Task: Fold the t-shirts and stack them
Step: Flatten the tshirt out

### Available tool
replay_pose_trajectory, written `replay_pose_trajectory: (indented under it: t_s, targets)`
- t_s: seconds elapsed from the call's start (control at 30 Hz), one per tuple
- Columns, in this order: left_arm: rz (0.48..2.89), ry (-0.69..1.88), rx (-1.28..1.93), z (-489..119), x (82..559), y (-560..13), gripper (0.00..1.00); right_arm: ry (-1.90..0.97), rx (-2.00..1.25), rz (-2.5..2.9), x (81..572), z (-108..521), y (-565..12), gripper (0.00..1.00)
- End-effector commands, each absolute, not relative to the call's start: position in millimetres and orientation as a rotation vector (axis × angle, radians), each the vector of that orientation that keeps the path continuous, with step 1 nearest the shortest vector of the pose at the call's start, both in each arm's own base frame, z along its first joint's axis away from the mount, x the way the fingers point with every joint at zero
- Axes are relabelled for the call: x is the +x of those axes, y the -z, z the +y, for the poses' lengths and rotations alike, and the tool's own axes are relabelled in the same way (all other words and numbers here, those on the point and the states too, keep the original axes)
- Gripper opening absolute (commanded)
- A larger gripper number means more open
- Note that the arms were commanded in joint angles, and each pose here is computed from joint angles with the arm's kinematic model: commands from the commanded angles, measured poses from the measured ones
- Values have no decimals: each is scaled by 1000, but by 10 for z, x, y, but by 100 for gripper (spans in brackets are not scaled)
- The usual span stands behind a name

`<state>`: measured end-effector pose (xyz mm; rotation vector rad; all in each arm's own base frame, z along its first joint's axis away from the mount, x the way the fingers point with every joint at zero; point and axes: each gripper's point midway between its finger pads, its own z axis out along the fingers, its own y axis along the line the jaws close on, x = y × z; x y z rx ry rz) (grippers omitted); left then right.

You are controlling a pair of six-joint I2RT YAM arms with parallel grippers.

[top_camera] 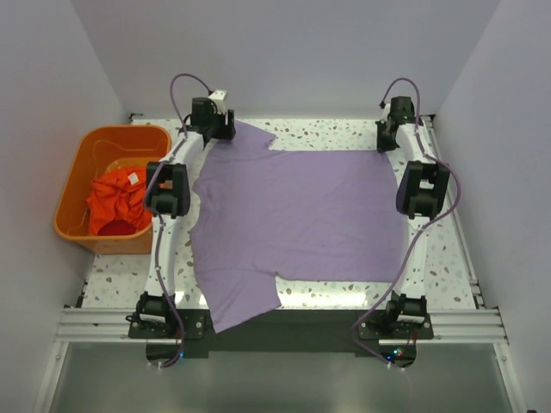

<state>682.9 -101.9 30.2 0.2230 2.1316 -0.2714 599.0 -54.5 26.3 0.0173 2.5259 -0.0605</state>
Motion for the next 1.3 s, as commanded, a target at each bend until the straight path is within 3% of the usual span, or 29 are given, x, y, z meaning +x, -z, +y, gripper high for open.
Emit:
replay_pose_trajectory:
  t_s: [0.0, 0.27, 0.3, 0.4, 0.7, 1.27]
  targets:
    - [2068, 339, 218, -1062, 6956, -401, 64, 30, -6, 2543, 5920, -502, -257, 0]
    - [1975, 407, 237, -1149, 6996, -746, 24, 9, -18, 2479, 6009, -470, -461, 0]
    - [1926, 409, 238, -1150, 7028, -948, 15, 7, -24, 2463, 6024, -457, -525, 0]
    - [1844, 414, 252, -1139, 7048, -1243, 0, 15, -31, 2420, 6071, -480, -629, 0]
    - [1711, 502, 375, -1252, 6809, -1796, 0, -8, -54, 2327, 6092, -455, -997, 0]
    - [1631, 569, 463, -1133, 6263, -2190, 0, -19, -91, 2236, 5925, -522, -1441, 0]
